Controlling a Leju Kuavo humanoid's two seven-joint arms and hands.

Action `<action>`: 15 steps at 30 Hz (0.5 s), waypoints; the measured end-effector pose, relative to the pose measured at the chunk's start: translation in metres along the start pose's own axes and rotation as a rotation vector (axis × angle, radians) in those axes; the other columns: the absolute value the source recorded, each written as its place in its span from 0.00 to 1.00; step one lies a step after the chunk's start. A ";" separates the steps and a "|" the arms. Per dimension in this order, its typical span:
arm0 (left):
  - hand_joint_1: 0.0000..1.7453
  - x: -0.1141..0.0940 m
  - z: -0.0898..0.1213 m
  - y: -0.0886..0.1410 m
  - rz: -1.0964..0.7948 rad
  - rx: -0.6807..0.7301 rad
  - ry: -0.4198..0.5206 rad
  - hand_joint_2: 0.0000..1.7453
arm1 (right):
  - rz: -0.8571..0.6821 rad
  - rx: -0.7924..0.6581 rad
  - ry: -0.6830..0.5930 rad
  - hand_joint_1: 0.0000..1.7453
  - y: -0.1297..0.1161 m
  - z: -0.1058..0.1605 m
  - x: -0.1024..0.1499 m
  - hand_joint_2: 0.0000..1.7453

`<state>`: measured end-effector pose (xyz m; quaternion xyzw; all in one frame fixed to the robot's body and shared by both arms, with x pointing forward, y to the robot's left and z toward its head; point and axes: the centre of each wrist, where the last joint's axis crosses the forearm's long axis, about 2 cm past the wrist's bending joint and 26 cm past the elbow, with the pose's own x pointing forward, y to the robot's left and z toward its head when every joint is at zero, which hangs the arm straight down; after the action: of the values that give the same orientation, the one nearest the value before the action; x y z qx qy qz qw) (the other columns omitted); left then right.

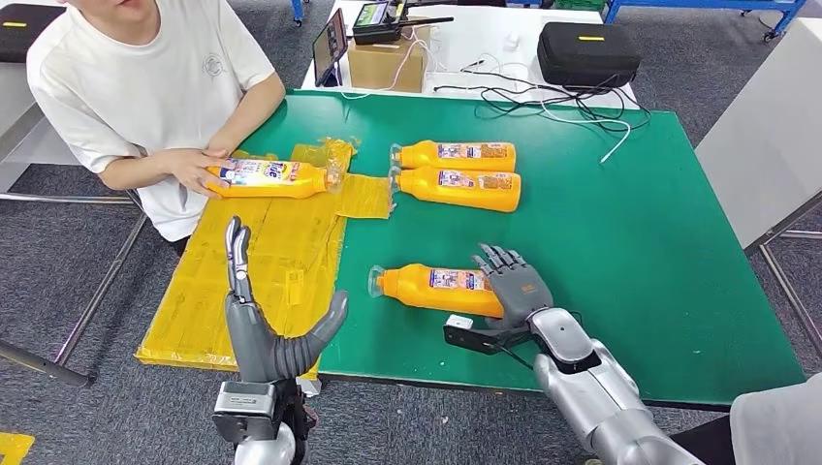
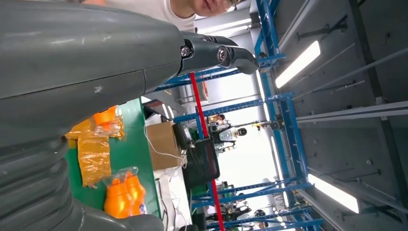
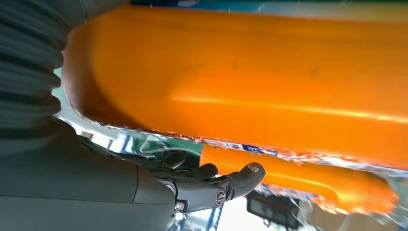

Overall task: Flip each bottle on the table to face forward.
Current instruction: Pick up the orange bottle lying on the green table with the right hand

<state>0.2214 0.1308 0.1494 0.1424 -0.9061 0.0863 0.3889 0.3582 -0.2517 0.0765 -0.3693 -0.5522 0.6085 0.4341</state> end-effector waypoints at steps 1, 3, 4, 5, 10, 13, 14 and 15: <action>0.00 0.000 0.000 0.000 0.001 -0.001 0.000 1.00 | -0.005 0.012 0.014 0.66 -0.001 -0.002 0.002 1.00; 0.00 0.001 0.000 -0.001 0.006 -0.003 0.008 1.00 | -0.017 0.048 0.056 0.99 -0.001 -0.004 0.005 1.00; 0.00 0.001 0.001 -0.001 0.010 -0.006 0.019 1.00 | -0.023 0.078 0.082 1.00 -0.002 -0.006 0.008 1.00; 0.00 0.001 0.001 -0.002 0.018 -0.010 0.036 1.00 | -0.025 0.111 0.108 1.00 -0.003 -0.008 0.009 1.00; 0.00 0.001 0.008 -0.006 0.161 -0.080 0.284 1.00 | -0.054 0.202 0.203 1.00 -0.005 -0.013 0.008 1.00; 0.00 -0.002 0.014 -0.005 0.247 -0.083 0.454 1.00 | -0.091 0.216 0.240 1.00 -0.002 -0.009 0.002 1.00; 0.00 -0.004 0.016 -0.004 0.262 -0.075 0.489 1.00 | -0.102 0.217 0.246 1.00 -0.002 -0.008 0.000 1.00; 0.00 -0.005 0.017 -0.004 0.273 -0.069 0.517 1.00 | -0.109 0.217 0.251 1.00 -0.001 -0.007 -0.002 1.00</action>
<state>0.2142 0.1237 0.1340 -0.0210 -0.7901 0.1405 0.5963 0.3657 -0.2508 0.0769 -0.3628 -0.4441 0.5891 0.5693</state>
